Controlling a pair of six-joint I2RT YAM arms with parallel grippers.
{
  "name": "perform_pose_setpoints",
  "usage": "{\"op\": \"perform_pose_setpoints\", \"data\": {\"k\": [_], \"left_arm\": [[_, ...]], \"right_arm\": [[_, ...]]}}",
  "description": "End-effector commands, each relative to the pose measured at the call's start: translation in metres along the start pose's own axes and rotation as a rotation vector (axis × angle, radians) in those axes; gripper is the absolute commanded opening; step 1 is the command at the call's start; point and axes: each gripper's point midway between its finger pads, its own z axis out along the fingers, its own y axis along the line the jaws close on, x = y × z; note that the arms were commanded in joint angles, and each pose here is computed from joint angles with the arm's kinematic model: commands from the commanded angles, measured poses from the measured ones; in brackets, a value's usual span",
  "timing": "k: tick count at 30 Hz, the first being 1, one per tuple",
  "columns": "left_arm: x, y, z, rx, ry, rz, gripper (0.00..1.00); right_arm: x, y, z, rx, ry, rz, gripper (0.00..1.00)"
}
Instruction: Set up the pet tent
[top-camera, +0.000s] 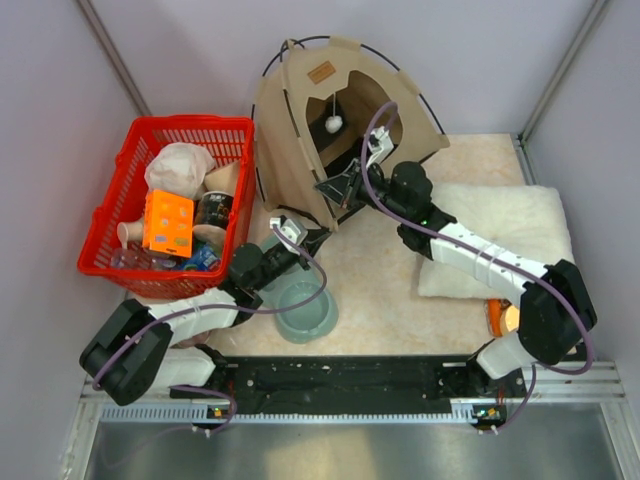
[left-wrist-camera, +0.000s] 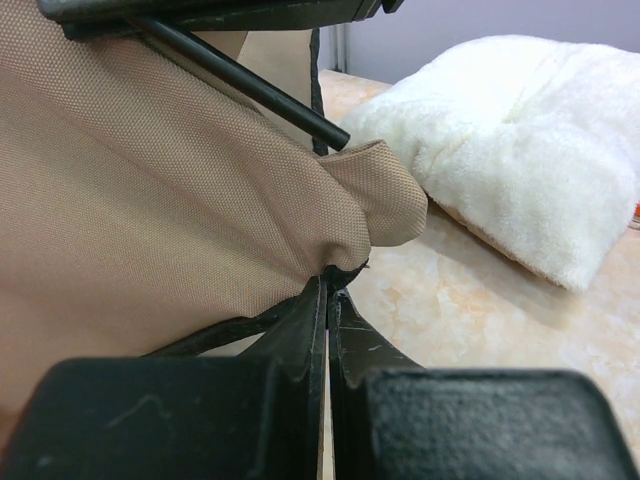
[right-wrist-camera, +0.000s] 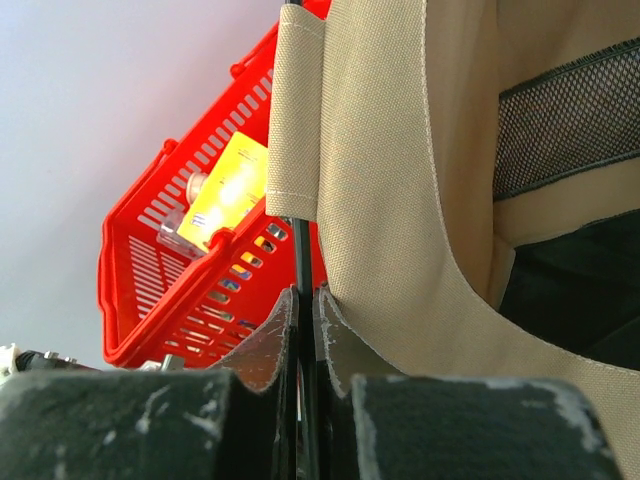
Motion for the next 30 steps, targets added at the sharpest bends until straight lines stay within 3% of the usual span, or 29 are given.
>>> {"op": "perform_pose_setpoints", "data": {"k": [1,30], "left_arm": [[0.034,-0.055,-0.015,0.209,0.120,-0.125,0.00],[-0.027,-0.053,0.003,0.203,-0.079,-0.210,0.00]], "right_arm": [[-0.078,-0.007,-0.013,0.049,-0.278,-0.062,0.00],[-0.035,0.008,-0.017,0.039,-0.192,-0.086,0.00]]}}
